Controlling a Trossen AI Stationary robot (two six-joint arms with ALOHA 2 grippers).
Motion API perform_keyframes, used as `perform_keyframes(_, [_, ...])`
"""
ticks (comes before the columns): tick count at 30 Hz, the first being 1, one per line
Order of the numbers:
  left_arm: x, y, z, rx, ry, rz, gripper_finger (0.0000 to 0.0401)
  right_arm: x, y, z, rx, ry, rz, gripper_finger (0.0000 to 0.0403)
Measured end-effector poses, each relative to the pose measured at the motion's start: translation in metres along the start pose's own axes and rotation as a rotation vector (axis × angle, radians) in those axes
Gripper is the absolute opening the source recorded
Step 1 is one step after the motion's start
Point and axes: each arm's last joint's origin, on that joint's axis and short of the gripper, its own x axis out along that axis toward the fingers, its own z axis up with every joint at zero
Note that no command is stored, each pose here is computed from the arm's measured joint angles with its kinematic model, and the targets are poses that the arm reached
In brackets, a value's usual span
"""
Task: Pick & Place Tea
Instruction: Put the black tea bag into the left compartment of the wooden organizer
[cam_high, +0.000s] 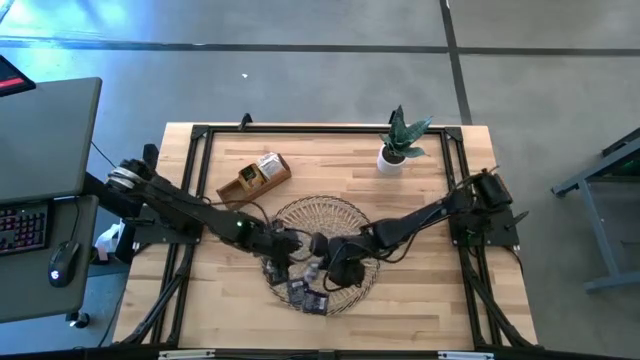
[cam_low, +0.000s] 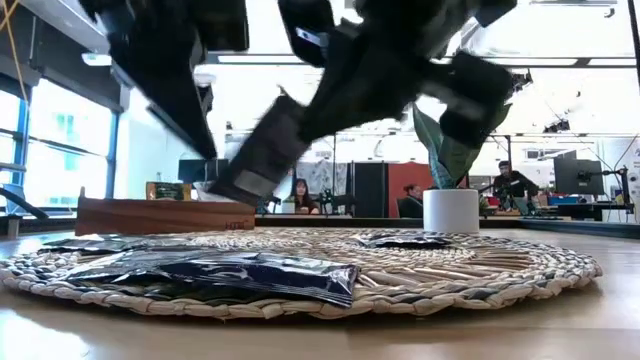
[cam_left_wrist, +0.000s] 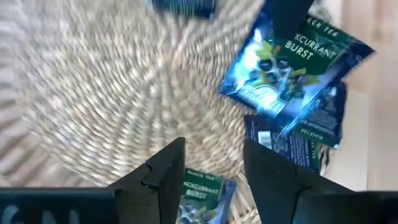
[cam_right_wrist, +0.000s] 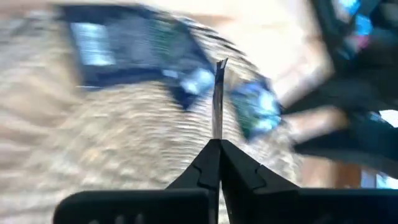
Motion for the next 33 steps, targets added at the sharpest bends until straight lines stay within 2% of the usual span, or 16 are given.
perform_keyframes(3, [-0.013, -0.004, 0.010, 0.074, -0.110, -0.048, 0.0161, -0.009, -0.002, 0.005, -0.035, -0.087, 0.050, 0.0003])
perform_keyframes(7, [-0.020, -0.012, 0.021, 0.183, -0.216, -0.175, 0.0161, -0.017, -0.004, 0.013, -0.195, -0.157, 0.027, 0.0003])
perform_keyframes(10, [-0.021, -0.015, 0.024, 0.214, -0.236, -0.238, 0.0161, -0.019, -0.005, 0.021, -0.315, -0.201, -0.027, 0.0002])
perform_keyframes(14, [-0.021, -0.016, 0.024, 0.218, -0.242, -0.245, 0.0161, -0.023, -0.006, 0.035, -0.510, -0.289, -0.099, 0.0001])
perform_keyframes(18, [-0.023, -0.020, 0.027, 0.244, -0.246, -0.361, 0.0161, -0.024, -0.007, 0.044, -0.653, -0.249, -0.208, 0.0001])
perform_keyframes(23, [-0.022, -0.025, 0.028, 0.253, -0.237, -0.475, 0.0161, -0.024, -0.009, 0.042, -0.673, -0.200, -0.235, 0.0001])
perform_keyframes(28, [-0.021, -0.025, 0.027, 0.215, -0.219, -0.477, 0.0161, -0.024, -0.012, 0.040, -0.685, -0.185, -0.250, 0.0001])
perform_keyframes(33, [-0.010, -0.019, 0.027, 0.176, -0.193, -0.414, 0.0161, -0.023, -0.012, 0.039, -0.718, -0.187, -0.249, 0.0000])
